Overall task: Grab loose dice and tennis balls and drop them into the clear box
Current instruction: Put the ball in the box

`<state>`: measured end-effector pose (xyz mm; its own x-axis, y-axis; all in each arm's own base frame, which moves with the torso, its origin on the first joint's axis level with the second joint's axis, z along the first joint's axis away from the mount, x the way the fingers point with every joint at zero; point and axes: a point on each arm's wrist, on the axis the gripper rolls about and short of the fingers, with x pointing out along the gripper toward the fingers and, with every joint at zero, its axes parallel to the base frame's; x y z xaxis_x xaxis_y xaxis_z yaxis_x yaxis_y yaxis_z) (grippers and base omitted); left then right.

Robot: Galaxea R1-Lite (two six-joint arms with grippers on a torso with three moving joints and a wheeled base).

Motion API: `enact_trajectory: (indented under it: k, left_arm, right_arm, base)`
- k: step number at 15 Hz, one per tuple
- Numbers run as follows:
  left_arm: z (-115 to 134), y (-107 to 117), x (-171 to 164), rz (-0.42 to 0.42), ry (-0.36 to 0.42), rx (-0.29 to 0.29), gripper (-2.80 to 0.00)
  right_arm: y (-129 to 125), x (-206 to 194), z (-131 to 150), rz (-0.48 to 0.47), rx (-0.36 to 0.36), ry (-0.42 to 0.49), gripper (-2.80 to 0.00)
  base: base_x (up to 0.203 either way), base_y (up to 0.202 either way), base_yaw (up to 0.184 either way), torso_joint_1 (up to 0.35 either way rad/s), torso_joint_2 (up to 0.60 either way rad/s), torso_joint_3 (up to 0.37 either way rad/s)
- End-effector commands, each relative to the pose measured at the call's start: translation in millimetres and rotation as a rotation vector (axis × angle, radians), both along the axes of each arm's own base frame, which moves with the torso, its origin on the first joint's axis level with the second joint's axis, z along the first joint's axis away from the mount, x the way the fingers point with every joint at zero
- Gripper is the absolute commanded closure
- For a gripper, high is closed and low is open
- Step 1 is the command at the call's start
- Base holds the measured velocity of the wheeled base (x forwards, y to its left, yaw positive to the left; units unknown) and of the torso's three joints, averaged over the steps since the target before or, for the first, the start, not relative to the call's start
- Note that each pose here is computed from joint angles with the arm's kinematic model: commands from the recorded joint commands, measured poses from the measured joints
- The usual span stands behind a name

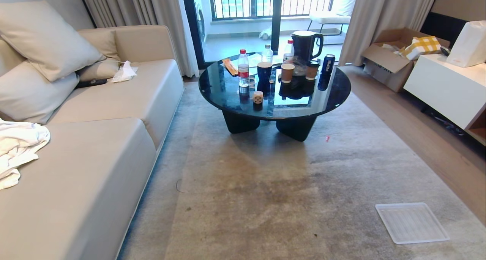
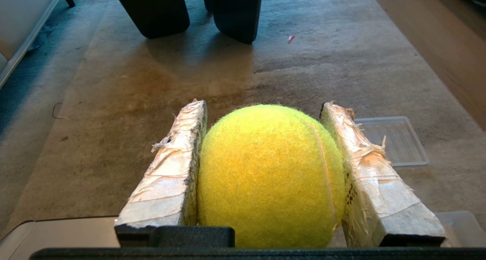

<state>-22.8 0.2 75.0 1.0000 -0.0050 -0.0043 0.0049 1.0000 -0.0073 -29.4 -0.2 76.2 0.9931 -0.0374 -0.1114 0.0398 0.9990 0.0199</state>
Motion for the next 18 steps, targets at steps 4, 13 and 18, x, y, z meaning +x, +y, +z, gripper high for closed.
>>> enact_trajectory:
  k: [4,13,18]
  left_arm:
    - [0.0,0.0,0.0,0.0,0.0,-0.001,0.0]
    - [0.1,0.0,0.0,0.0,-0.001,0.003,0.0]
    - [0.3,-0.1,0.0,-0.003,-0.003,0.006,0.0]
  right_arm:
    - [0.0,0.0,0.1,-0.001,0.0,0.002,0.0]
    - [0.0,0.0,0.5,-0.001,0.002,0.001,0.0]
    - [0.0,-0.1,0.5,-0.001,0.002,0.0,0.0]
  base:
    - [0.0,0.0,0.0,0.0,0.0,0.0]
    - [0.002,0.007,-0.109,0.004,0.0,0.001]
    - [-0.001,0.009,-0.161,0.003,0.0,0.003]
